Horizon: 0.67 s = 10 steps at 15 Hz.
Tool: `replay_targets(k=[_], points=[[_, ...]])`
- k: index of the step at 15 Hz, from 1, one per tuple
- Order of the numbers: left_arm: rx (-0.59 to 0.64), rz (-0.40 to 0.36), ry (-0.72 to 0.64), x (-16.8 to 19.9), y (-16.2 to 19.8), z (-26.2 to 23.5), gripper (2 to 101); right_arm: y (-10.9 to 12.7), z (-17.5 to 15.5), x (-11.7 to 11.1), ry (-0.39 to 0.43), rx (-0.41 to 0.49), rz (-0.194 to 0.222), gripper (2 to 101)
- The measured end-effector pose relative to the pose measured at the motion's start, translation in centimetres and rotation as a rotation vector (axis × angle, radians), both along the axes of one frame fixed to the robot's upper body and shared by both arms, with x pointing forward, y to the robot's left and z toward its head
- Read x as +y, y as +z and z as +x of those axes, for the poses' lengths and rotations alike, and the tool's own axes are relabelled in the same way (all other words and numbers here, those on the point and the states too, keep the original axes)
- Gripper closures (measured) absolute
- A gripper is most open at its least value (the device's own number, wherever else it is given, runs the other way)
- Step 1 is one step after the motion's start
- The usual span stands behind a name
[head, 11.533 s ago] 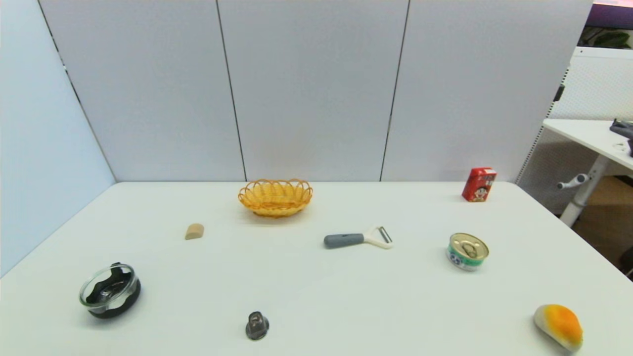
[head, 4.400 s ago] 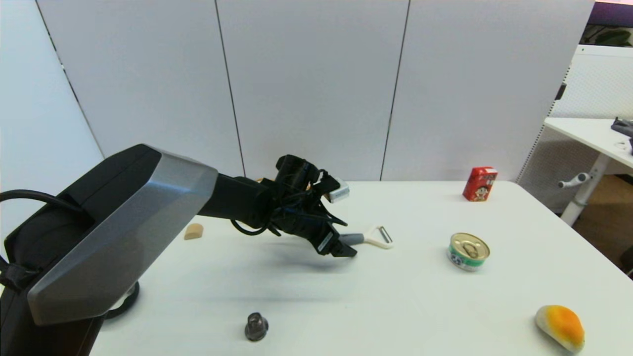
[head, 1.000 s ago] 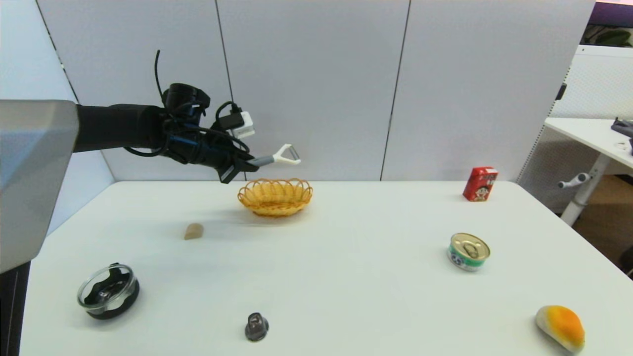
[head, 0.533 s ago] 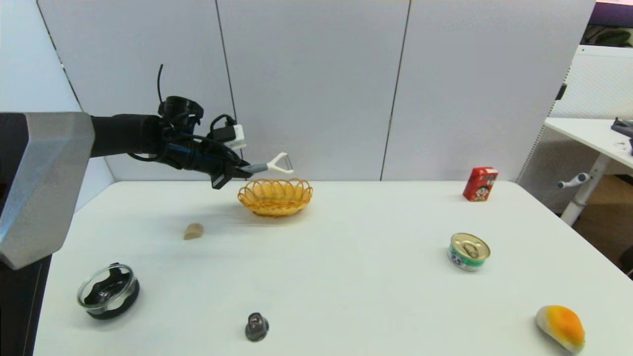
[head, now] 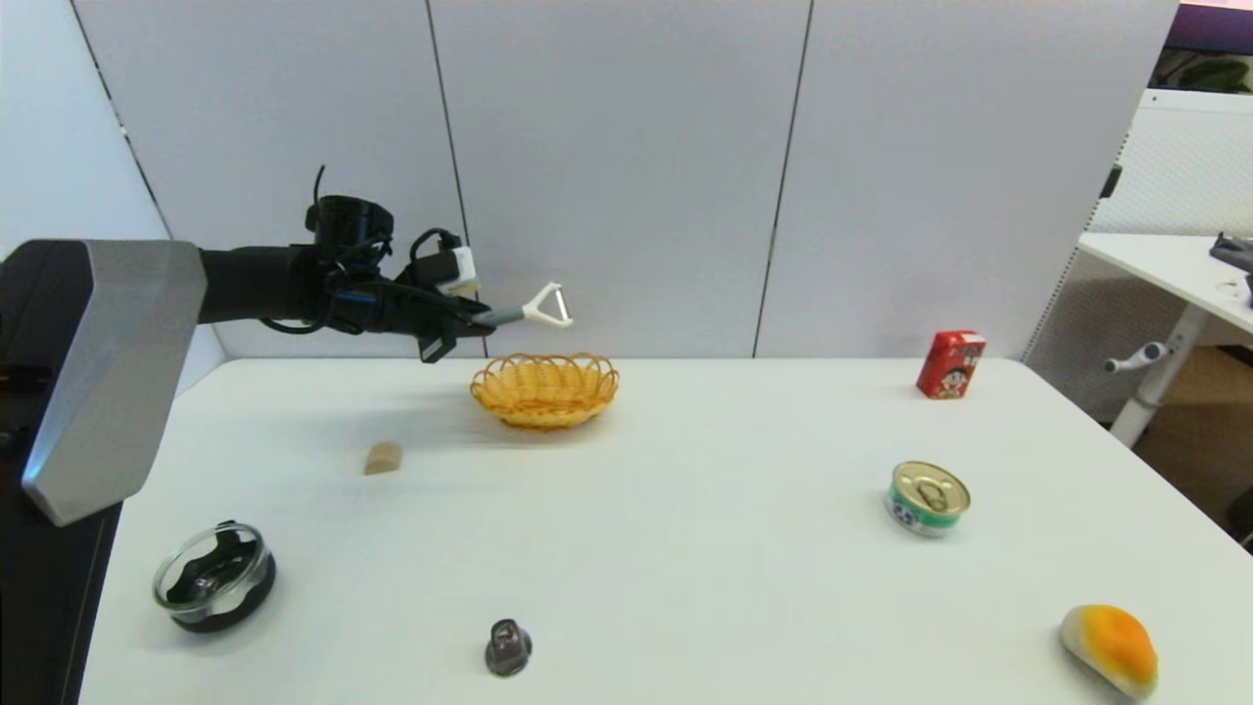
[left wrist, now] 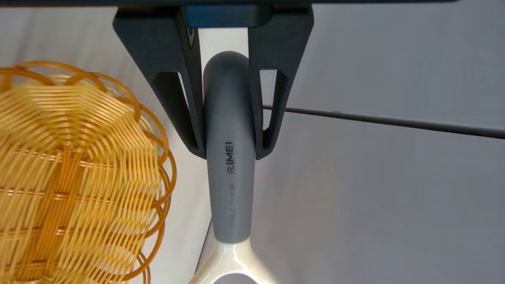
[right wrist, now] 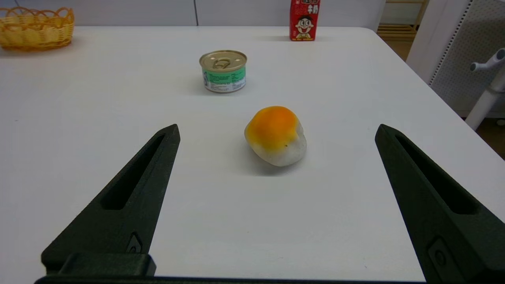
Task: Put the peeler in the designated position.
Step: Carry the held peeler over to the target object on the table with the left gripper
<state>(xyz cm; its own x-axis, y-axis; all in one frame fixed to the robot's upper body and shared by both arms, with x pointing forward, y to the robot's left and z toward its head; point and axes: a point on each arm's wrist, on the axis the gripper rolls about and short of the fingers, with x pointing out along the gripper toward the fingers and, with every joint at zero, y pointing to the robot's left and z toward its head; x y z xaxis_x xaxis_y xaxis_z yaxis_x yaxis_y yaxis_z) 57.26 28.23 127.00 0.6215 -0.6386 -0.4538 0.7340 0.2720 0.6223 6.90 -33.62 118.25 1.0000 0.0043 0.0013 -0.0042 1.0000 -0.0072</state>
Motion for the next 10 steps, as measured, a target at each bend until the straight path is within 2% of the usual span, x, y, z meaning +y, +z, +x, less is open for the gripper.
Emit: replay_targets(k=[10], points=[[-0.054, -0.003, -0.06, -0.1, -1.8, 1.1, 82.9, 0.0, 0.0, 0.0, 0.0, 0.0, 0.001, 4.3]])
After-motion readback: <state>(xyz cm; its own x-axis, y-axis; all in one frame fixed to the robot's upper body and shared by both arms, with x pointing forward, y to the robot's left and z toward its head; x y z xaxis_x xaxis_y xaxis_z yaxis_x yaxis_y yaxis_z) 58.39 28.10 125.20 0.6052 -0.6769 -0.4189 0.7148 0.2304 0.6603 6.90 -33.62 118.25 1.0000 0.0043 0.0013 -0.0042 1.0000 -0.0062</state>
